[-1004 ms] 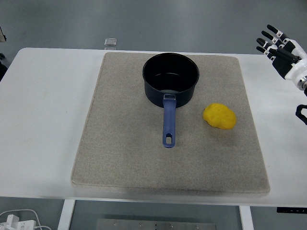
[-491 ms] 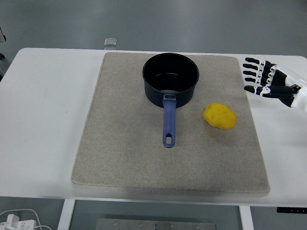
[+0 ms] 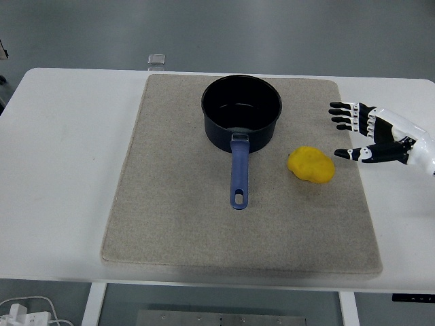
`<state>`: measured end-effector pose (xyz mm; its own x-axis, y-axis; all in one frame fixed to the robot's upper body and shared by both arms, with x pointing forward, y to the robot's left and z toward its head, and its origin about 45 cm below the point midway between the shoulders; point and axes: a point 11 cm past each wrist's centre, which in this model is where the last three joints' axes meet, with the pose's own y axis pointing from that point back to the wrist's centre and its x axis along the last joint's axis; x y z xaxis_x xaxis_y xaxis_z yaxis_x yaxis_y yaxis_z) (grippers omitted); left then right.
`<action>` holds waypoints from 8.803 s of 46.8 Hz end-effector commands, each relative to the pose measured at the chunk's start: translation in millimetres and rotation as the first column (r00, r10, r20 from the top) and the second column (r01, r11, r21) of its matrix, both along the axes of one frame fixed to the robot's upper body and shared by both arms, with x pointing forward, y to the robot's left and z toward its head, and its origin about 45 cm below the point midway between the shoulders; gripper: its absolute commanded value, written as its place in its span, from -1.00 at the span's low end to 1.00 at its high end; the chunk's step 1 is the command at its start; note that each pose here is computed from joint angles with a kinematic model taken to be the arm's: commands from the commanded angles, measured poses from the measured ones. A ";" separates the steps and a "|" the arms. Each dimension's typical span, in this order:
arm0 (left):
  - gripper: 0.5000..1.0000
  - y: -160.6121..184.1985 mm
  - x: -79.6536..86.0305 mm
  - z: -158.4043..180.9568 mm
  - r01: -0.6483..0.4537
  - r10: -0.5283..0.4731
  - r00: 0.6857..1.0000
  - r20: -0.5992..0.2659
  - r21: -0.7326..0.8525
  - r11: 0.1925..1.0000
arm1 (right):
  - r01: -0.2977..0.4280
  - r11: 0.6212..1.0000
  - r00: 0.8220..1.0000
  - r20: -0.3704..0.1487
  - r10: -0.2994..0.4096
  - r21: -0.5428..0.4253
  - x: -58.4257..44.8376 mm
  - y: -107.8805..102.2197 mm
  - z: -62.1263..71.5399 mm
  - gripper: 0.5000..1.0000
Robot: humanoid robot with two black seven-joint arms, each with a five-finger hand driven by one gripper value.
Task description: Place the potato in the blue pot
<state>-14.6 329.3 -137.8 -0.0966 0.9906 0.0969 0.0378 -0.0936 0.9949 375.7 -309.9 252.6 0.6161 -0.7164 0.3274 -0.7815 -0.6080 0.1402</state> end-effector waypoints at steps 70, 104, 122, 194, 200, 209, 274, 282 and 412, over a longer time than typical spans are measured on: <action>0.99 1.9 4.3 0.3 -0.003 0.003 1.000 0.007 0.005 1.000 | -0.039 0.977 0.986 0.149 0.072 -0.211 -4.9 45.5 -58.9 0.70; 0.99 2.6 3.3 0.3 -0.003 0.003 1.000 0.006 0.009 1.000 | -0.049 0.977 0.991 0.113 0.074 -0.206 -11.3 48.6 -77.5 -1.00; 0.99 2.6 3.3 0.3 -0.003 0.003 1.000 0.006 0.009 1.000 | -0.001 0.976 0.987 0.156 0.035 -0.216 -6.5 45.0 -73.1 -1.00; 0.99 -0.2 6.1 0.1 0.001 -0.001 1.000 0.010 -0.001 1.000 | 0.037 0.971 0.962 0.272 0.029 -0.235 32.8 31.9 -5.5 -1.00; 0.99 -0.1 8.8 0.2 0.002 -0.002 1.000 0.014 0.001 1.000 | 0.023 0.970 0.955 0.293 0.050 -0.240 41.9 38.3 12.4 -1.00; 0.99 0.8 8.8 0.3 0.002 -0.002 1.000 0.014 0.003 1.000 | 0.006 0.967 0.944 0.321 0.078 -0.253 52.6 48.5 33.6 -1.00; 0.99 2.5 7.9 0.4 -0.004 0.004 1.000 0.014 0.008 1.000 | -0.092 0.954 0.946 0.275 0.173 -0.284 98.4 192.1 -0.3 -1.00; 0.99 2.4 7.9 0.4 -0.003 0.003 1.000 0.013 0.007 1.000 | -0.070 0.955 0.951 0.271 0.151 -0.288 101.4 186.2 -4.4 -1.00; 0.99 2.9 6.9 0.4 -0.003 0.003 1.000 0.012 0.008 1.000 | 0.638 0.602 0.770 -0.381 -0.512 0.480 150.5 52.1 13.9 0.65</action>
<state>-7.7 332.0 -137.4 -0.1011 0.9894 0.1041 0.0265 -0.1019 0.9944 526.0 -257.0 265.3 0.0132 -0.9468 -0.3215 -0.9904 -0.0566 0.1259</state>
